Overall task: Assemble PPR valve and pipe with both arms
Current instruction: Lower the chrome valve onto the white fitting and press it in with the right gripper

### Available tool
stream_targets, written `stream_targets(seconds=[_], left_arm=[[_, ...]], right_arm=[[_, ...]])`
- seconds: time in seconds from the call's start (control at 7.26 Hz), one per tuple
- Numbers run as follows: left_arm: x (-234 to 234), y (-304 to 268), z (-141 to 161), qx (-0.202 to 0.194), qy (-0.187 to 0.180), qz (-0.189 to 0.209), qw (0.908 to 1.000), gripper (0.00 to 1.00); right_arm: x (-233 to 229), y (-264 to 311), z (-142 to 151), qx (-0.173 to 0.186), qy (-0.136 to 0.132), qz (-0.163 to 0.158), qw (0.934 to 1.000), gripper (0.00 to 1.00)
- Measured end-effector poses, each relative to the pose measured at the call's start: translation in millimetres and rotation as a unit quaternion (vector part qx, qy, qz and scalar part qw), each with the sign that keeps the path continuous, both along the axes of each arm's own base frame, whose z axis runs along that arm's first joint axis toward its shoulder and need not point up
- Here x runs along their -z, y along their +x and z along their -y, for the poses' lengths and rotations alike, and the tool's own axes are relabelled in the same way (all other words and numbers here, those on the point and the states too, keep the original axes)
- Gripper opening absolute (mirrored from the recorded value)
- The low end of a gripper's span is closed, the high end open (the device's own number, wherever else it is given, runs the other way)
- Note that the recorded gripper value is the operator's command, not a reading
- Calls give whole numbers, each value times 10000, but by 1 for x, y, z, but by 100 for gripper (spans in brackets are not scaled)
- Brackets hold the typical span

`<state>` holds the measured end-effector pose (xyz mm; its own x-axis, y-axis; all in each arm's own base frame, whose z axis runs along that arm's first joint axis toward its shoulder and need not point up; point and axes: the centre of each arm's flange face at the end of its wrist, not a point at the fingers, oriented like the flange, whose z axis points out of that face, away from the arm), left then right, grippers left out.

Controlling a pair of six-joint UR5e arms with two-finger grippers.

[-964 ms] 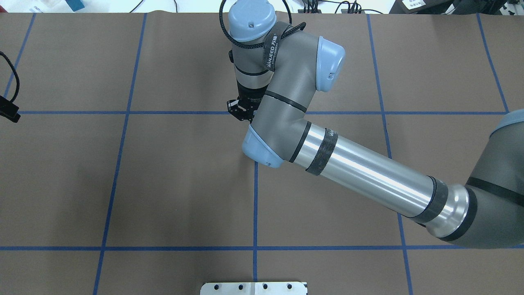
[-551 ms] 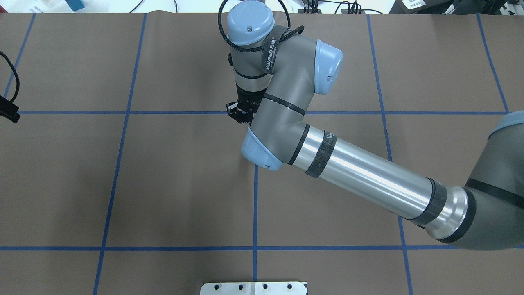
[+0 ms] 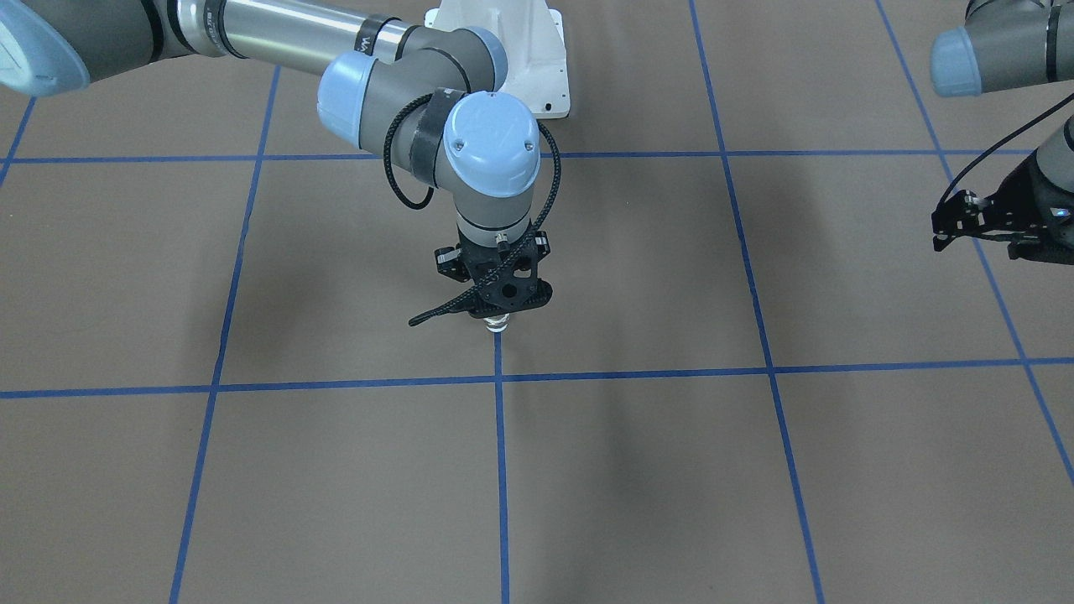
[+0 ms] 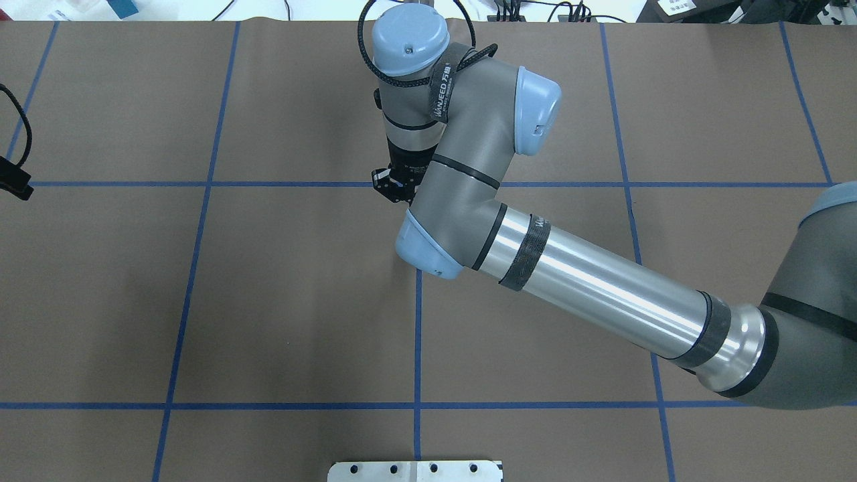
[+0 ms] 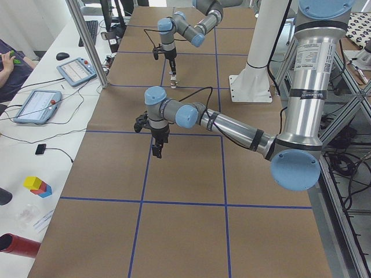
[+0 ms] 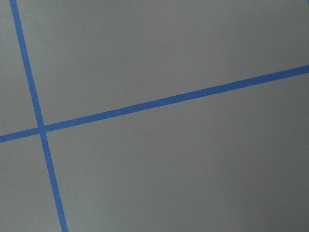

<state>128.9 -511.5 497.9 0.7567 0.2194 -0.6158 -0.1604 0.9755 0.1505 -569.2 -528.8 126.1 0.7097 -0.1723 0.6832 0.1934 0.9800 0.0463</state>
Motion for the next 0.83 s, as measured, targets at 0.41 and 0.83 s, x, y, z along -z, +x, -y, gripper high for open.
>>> stream_targets(seconds=[0.41,0.83], left_arm=[[1,0,0,4,4,-3,10000,99],[1,0,0,6,1,-3,10000,99]], right_arm=[[1,0,0,-31,23,65,10000,32],[0,0,0,-36,27,81,10000,46]])
